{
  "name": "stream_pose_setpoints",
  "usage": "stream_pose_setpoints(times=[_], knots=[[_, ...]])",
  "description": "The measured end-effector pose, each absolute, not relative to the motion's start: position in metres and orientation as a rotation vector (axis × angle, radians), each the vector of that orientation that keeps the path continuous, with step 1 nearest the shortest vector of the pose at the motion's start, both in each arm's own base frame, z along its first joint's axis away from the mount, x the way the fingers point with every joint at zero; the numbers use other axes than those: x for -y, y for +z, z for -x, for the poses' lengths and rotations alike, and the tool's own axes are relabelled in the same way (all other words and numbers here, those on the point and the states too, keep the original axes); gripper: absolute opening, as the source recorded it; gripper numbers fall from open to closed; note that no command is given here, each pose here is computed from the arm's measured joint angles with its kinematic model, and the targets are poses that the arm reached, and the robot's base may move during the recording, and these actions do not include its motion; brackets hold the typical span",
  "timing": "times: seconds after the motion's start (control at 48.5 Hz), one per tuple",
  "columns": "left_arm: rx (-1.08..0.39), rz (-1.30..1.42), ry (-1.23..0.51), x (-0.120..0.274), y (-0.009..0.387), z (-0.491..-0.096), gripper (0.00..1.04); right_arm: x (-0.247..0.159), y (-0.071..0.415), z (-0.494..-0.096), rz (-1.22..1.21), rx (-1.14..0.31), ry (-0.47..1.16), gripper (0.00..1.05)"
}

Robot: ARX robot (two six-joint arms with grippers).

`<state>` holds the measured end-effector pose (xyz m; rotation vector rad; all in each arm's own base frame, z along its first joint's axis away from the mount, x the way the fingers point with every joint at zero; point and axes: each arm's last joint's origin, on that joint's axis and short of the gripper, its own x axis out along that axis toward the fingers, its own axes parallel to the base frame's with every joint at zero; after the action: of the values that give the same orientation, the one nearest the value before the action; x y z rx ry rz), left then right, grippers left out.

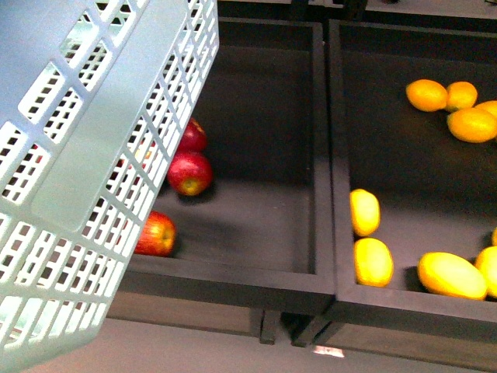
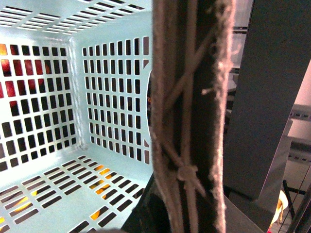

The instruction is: Pick lemon and mango into basket

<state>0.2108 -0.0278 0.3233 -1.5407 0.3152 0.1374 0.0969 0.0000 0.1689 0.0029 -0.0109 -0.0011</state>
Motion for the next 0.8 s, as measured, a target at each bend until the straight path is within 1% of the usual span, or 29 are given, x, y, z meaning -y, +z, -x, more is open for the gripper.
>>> stream_pose_setpoints(times=[0.289, 0.433, 0.516, 0.598, 0.681, 0.722, 0.805], knots=[[-0.312, 1.538, 0.140, 0.027, 0.324, -0.211, 0.05, 0.000, 0.169, -0.097, -0.003, 0.011, 0.008, 0.96], [-0.278, 1.519, 0.172, 0.024, 0.323, -0.212, 0.05, 0.000, 0.169, -0.097, -0.003, 0.012, 0.007, 0.96], [-0.453, 1.384, 0.214, 0.028, 0.326, -0.216, 0.05, 0.000, 0.169, -0.097, -0.003, 0.012, 0.003, 0.96], [-0.627, 1.098, 0.197, 0.039, 0.331, -0.231, 0.05, 0.000, 0.169, -0.097, -0.003, 0.012, 0.000, 0.96], [-0.683, 0.925, 0.130, 0.050, 0.329, -0.248, 0.05, 0.000, 0.169, -0.097, -0.003, 0.012, 0.001, 0.96], [-0.711, 0.829, 0.091, 0.059, 0.325, -0.263, 0.05, 0.000, 0.169, -0.097, -0.003, 0.012, 0.001, 0.96], [-0.727, 0.756, 0.063, 0.070, 0.321, -0.280, 0.05, 0.000, 0.169, -0.097, -0.003, 0.012, 0.001, 0.96]])
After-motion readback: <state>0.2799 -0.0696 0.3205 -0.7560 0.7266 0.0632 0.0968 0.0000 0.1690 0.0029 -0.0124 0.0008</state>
